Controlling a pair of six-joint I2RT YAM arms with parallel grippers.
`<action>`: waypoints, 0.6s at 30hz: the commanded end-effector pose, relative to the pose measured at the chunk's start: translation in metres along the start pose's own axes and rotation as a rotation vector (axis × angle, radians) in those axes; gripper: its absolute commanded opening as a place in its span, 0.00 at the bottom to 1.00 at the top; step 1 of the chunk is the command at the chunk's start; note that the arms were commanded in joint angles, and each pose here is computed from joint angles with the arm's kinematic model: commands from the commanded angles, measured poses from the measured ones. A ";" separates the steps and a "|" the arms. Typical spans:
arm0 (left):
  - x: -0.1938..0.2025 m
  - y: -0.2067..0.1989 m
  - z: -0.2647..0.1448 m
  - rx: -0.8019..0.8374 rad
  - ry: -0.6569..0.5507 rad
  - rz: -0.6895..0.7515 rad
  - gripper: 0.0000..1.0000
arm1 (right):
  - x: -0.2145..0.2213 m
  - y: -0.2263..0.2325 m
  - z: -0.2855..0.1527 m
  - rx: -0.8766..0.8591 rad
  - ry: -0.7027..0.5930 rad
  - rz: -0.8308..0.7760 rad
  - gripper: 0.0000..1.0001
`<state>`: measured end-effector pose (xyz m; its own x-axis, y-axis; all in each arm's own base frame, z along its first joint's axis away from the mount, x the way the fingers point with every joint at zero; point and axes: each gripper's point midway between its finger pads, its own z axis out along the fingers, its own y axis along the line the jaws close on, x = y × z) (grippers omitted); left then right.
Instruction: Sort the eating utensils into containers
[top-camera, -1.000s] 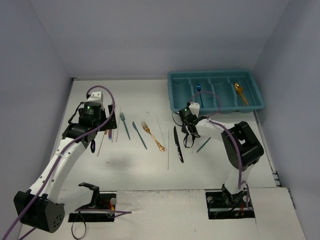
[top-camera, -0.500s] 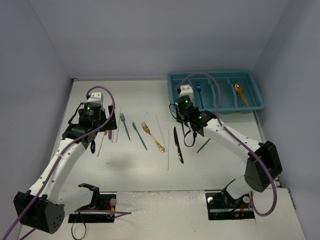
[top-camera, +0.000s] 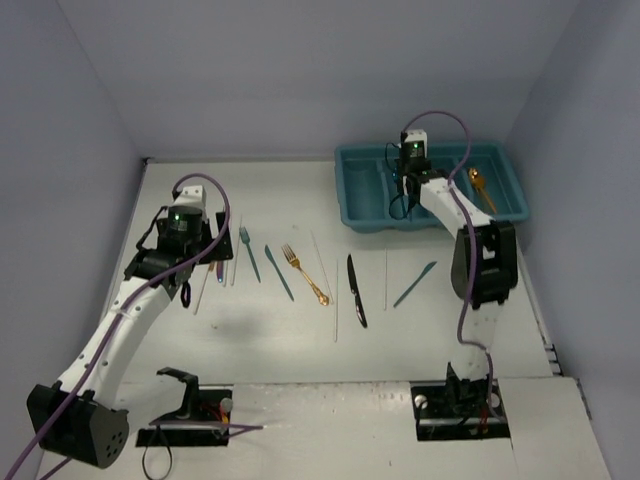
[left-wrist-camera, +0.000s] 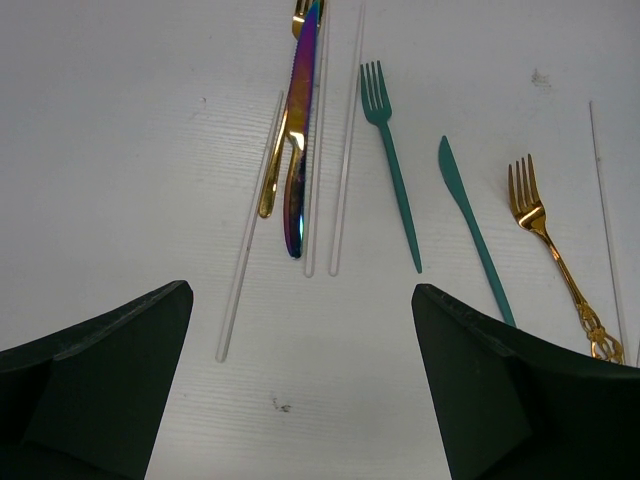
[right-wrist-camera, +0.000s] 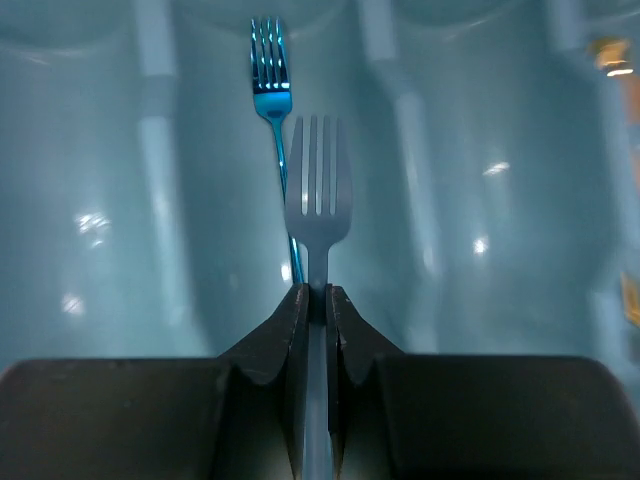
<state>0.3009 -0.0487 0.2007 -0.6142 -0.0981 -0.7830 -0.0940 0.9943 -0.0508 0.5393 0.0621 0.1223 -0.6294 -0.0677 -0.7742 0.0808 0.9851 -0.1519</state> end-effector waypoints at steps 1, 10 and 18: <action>-0.015 0.001 0.000 -0.014 -0.053 0.013 0.90 | -0.041 0.002 0.018 -0.012 -0.087 0.002 0.05; -0.021 0.011 -0.005 -0.060 -0.082 0.021 0.90 | -0.076 0.017 -0.016 -0.051 -0.176 -0.052 0.46; -0.025 0.024 -0.022 -0.093 -0.142 0.043 0.90 | -0.059 0.113 -0.139 -0.302 -0.265 -0.203 0.50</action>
<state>0.2981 -0.0332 0.2067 -0.5885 -0.0642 -0.8060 -0.1285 0.9916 0.0148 0.5269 0.1246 0.1571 -0.5645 -0.2239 -0.7945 -0.1069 0.9742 -0.1986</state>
